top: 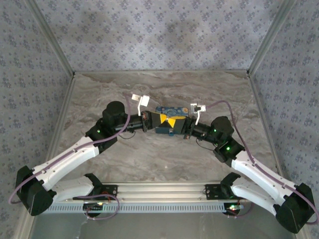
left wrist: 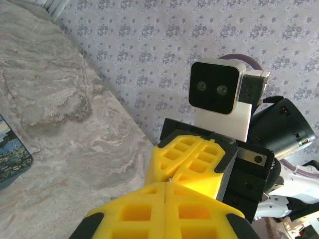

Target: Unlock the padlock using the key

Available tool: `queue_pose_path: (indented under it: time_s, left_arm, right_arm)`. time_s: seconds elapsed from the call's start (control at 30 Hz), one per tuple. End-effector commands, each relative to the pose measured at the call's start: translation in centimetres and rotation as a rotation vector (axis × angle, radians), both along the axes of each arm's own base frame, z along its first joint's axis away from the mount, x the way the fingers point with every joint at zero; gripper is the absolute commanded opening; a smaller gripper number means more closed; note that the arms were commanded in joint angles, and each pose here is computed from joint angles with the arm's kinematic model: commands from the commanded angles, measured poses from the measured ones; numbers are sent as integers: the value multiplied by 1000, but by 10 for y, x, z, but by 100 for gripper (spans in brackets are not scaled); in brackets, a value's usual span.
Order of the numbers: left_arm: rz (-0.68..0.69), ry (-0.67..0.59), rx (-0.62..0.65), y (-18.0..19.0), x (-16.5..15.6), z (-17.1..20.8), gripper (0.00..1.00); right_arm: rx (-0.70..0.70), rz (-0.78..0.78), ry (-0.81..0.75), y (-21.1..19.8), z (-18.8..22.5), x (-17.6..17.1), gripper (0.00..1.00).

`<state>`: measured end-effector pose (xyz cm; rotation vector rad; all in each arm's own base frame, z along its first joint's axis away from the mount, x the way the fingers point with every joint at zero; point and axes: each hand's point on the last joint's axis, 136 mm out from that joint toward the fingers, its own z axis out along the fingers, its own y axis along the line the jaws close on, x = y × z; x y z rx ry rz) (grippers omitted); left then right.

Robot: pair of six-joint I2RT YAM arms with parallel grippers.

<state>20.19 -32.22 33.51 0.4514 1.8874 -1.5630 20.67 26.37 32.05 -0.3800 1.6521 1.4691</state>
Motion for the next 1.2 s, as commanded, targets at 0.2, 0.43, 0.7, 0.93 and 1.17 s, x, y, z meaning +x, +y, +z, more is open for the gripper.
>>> queue_pose_path:
  time_s: [0.2, 0.43, 0.7, 0.93, 1.17]
  left_arm:
    - [-74, -54, -43, -4, -18, 18, 11]
    - [-84, -66, -42, -6, -20, 19, 0]
    - [-67, -68, -30, -5, -19, 18, 10]
    - [-85, -55, -27, -8, -19, 15, 22]
    - [-95, -52, -26, -11, -19, 14, 19]
  right_arm:
    - [47, -49, 10, -5, 4, 8, 0]
    - [63, -51, 28, -5, 4, 11, 0]
    - [62, -56, 44, -6, 0, 13, 0]
    - [79, -57, 40, -8, 4, 13, 0]
    - [118, -64, 44, -13, 7, 16, 0]
